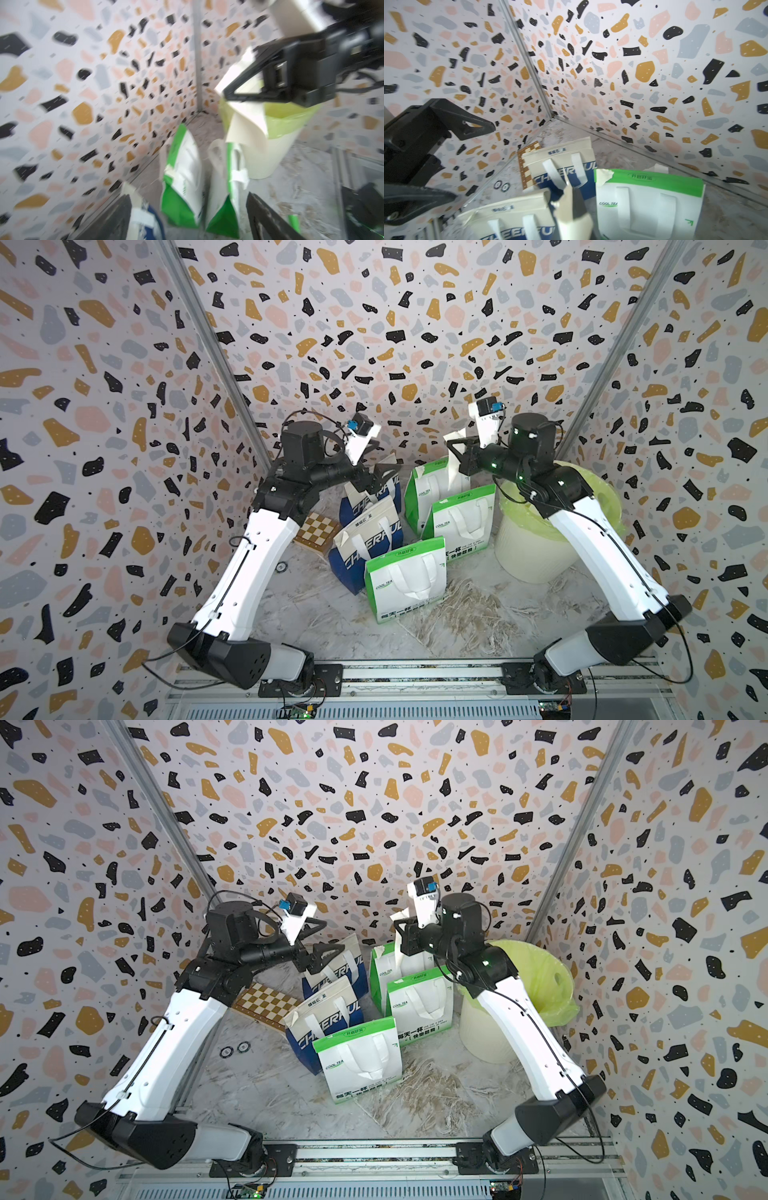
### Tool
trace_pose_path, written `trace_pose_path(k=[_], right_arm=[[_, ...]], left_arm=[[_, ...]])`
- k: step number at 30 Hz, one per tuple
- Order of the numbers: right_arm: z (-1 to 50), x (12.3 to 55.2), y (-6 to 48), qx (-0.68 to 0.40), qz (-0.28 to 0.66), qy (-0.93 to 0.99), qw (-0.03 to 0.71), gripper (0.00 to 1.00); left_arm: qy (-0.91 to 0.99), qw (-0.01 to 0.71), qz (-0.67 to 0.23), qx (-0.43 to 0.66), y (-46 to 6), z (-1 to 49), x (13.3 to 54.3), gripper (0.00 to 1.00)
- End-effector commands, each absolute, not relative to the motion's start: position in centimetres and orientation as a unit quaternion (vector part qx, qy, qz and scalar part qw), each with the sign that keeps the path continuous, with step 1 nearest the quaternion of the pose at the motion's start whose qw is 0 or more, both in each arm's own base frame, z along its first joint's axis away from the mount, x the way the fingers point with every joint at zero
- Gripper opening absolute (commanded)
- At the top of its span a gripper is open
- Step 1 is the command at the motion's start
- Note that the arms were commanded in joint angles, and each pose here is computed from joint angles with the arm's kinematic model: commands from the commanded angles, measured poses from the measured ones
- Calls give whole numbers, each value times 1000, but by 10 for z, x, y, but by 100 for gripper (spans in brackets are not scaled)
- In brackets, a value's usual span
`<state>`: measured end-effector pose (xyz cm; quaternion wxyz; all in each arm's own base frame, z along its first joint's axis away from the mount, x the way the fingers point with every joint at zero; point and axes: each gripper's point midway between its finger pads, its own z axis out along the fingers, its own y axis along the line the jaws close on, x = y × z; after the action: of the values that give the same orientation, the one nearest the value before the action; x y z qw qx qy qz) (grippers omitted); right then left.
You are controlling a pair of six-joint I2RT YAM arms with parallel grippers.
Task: Shred takeout receipts and throw away
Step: Tear off the takeout receipt from the takeout bag, then shred the takeout receipt.
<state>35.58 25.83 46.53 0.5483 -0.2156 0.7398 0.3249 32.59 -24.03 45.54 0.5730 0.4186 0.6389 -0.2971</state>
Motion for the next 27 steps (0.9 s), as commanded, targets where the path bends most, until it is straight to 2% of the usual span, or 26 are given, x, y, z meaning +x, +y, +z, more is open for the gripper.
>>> trace_pose_path(k=[1, 5, 13, 27], right_arm=[[498, 313, 251, -222, 400, 691, 559, 0], [507, 280, 237, -211, 432, 672, 563, 0], [518, 239, 232, -229, 476, 653, 543, 0], [506, 243, 232, -225, 464, 667, 538, 0]], left_arm=[[585, 554, -370, 462, -283, 465, 275, 87], [569, 561, -418, 432, -317, 477, 251, 88], [584, 553, -460, 376, -341, 485, 249, 89], [543, 500, -542, 402, -364, 499, 216, 82]])
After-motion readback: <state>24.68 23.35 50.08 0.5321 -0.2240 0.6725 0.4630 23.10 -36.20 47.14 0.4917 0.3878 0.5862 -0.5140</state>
